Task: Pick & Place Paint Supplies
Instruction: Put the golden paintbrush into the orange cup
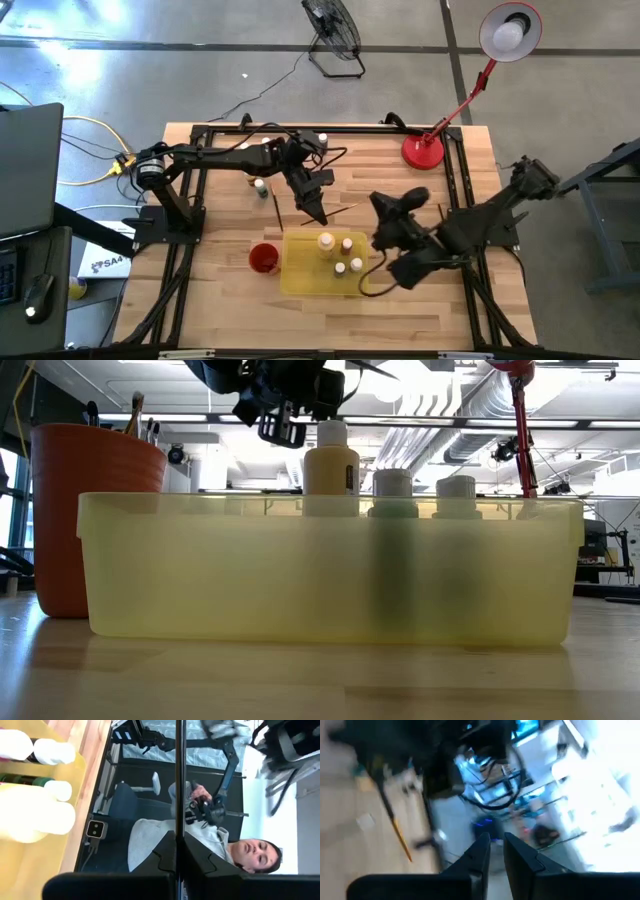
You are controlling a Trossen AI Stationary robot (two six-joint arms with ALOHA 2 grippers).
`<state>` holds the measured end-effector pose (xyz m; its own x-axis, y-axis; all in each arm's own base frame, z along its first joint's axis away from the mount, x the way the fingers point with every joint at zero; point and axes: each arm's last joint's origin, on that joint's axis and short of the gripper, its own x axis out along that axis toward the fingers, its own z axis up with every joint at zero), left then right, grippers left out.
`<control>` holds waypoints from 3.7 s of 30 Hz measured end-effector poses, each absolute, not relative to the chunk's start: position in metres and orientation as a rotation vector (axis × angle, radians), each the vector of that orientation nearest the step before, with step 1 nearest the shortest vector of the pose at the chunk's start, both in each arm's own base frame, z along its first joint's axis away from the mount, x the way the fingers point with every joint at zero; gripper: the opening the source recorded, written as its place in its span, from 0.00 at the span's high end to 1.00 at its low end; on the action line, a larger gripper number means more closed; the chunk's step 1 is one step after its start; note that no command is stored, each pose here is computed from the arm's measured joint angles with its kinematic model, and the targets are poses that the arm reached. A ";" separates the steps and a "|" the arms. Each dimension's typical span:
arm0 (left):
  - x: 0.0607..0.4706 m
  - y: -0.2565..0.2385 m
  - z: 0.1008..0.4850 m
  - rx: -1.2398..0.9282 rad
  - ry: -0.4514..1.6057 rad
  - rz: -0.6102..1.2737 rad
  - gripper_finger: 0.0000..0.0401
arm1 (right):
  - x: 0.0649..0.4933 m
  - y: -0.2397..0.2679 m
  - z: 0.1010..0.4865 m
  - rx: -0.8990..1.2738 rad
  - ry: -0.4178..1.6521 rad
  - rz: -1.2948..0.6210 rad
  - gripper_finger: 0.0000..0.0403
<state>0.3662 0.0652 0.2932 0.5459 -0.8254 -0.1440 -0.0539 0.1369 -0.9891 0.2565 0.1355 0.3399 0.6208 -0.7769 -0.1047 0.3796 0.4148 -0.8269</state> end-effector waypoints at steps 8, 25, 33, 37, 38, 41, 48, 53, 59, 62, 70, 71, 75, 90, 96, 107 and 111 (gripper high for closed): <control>0.366 0.066 0.306 -1.061 0.658 -0.752 0.99 | 0.209 0.113 0.368 0.132 0.384 -0.603 0.91; 0.372 0.073 0.360 -0.365 -0.155 -0.554 0.99 | 0.217 0.119 0.385 0.416 0.105 -0.670 0.99; 0.373 0.068 0.359 -0.229 -0.178 -0.560 0.99 | 0.233 0.114 0.401 0.360 0.087 -0.576 0.99; 0.373 0.068 0.359 -0.215 -0.179 -0.589 0.99 | 0.237 0.108 0.400 0.349 0.088 -0.579 0.99; 0.372 0.068 0.359 -0.211 -0.178 -0.602 0.99 | 0.236 0.107 0.399 0.348 0.091 -0.578 0.99; 0.371 0.067 0.361 -0.207 -0.181 -0.647 0.99 | 0.235 0.106 0.394 0.346 0.085 -0.553 0.99; 0.365 0.064 0.371 -0.176 -0.229 -0.703 0.99 | 0.224 0.100 0.379 0.321 -0.035 -0.285 0.99; 0.365 0.065 0.371 -0.187 -0.217 -0.661 0.99 | 0.205 0.073 0.372 0.418 -0.294 -0.244 0.99; 0.374 0.063 0.354 -0.177 -0.114 -0.478 0.99 | 0.211 0.061 0.354 0.394 -0.285 -0.268 0.99; 0.375 0.061 0.353 -0.150 -0.126 -0.445 0.99 | 0.216 0.061 0.350 0.342 -0.262 -0.267 0.99; 0.376 0.057 0.353 -0.153 -0.125 -0.434 0.99 | 0.218 0.058 0.349 0.301 -0.257 -0.291 0.82; 0.377 0.056 0.352 -0.155 -0.123 -0.434 0.99 | 0.218 0.058 0.349 0.301 -0.257 -0.292 0.78; 0.380 0.050 0.350 -0.162 -0.121 -0.400 0.99 | 0.221 0.055 0.347 0.291 -0.250 -0.295 0.66; 0.383 0.042 0.348 -0.138 -0.114 -0.332 0.99 | 0.226 0.054 0.344 0.272 -0.232 -0.251 0.62; 0.383 0.039 0.348 -0.141 -0.113 -0.332 0.99 | 0.227 0.051 0.344 0.275 -0.229 -0.265 0.62; 0.392 0.022 0.339 -0.156 -0.104 -0.330 0.99 | 0.229 0.048 0.344 0.271 -0.228 -0.205 0.62; 0.394 0.022 0.338 -0.167 -0.141 -0.320 0.99 | 0.229 0.048 0.342 0.287 -0.210 -0.202 0.62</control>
<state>0.3942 0.0221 0.3383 0.9397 -0.3006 0.1634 0.3237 0.9357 -0.1403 0.2292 0.0484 0.3419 0.9581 -0.2265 0.1752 0.1671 0.9391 0.3002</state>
